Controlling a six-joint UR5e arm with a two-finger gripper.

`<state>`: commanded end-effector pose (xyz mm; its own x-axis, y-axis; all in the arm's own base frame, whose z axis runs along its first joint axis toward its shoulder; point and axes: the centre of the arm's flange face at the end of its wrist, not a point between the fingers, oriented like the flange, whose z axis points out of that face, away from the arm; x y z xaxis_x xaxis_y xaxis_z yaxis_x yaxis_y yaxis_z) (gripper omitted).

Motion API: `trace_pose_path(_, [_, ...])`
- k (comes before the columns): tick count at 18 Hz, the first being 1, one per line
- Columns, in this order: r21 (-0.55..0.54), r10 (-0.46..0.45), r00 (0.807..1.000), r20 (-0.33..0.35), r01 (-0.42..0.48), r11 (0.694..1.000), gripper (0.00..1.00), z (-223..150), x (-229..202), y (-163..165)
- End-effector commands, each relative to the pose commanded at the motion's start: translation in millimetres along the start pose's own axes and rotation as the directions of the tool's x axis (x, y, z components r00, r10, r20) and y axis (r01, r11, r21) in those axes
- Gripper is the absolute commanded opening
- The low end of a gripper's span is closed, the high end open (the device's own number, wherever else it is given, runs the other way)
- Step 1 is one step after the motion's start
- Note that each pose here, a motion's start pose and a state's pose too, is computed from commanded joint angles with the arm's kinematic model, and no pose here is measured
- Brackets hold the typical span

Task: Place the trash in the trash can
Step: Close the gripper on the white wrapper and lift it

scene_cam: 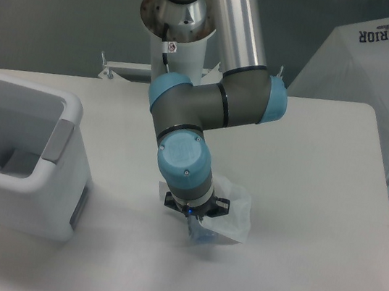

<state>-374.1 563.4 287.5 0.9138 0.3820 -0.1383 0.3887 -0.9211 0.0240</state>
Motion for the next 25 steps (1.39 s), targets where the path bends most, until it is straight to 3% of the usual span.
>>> trace_pose_path(6, [0.143, -0.053, 0.998, -0.033, 0.057, 0.988, 0.00, -65.9, -33.6, -5.7])
trace_pose_path(10, [0.272, -0.105, 0.989, -0.107, 0.131, 0.953, 0.00, -122.4, -63.7, -5.0])
trace_pose_path(14, [0.359, -0.113, 0.982, -0.154, 0.162, 0.919, 0.00, -167.5, -65.5, -1.9])
trace_pose_path(21, [0.512, -0.024, 0.971, -0.239, 0.147, 0.846, 0.00, -233.7, -41.2, 12.0])
trace_pose_path(25, [0.581, 0.048, 0.949, -0.311, 0.150, 0.800, 0.00, -271.4, -24.9, 26.8])
